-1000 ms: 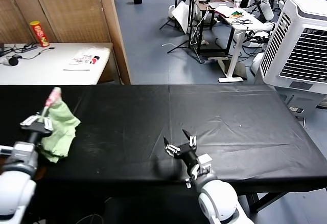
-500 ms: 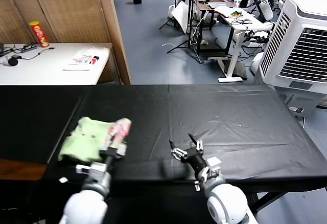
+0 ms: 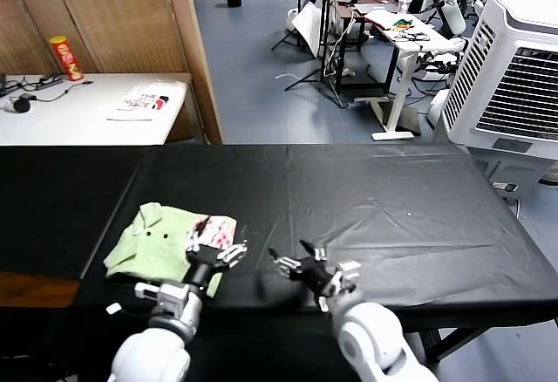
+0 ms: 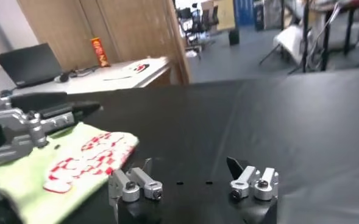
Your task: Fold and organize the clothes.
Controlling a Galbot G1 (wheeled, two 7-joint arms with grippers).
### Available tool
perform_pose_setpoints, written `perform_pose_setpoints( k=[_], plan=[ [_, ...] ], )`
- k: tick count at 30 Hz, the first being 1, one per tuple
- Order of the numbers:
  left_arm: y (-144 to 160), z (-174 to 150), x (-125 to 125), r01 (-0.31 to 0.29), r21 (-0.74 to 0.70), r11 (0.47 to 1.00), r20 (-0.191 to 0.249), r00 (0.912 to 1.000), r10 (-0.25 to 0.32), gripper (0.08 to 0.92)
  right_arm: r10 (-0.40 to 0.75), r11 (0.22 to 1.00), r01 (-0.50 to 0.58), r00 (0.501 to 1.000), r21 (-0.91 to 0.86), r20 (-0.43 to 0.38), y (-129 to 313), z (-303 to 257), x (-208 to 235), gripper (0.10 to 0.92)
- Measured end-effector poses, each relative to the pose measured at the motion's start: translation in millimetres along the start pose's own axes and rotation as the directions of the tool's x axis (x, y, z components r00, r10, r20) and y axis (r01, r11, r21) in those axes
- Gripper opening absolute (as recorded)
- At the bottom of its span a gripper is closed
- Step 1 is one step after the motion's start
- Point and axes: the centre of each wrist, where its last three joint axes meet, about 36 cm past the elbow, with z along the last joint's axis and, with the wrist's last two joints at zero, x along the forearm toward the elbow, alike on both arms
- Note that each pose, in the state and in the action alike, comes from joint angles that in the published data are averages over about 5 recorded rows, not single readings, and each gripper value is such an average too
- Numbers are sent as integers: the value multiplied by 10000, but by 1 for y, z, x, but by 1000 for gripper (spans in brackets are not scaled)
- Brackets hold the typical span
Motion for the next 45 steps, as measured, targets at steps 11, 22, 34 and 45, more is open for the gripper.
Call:
perform_pose_setpoints(
  k=[11, 22, 34, 45],
  plan=[
    [13, 10, 8, 653, -333, 9973, -151, 9977, -658, 798, -934, 9935, 906, 9949, -688, -389, 25, 3, -72, 795],
    [21, 13, 20, 1073, -487, 9930, -110, 9941, -1079, 798, -1112, 9861, 1033, 9923, -1305, -554, 35, 8, -117, 515],
    [24, 18, 28, 1378, -582, 9888, -44, 9904, -1383, 798, -1103, 9898, 1050, 9926, -961, -507, 9, -6, -137, 126],
    [29, 31, 33, 1776, -192, 9839, 76, 9841, -1774, 798, -38, 9906, 82, 9995, 1363, -325, -66, -52, -130, 248]
  ],
)
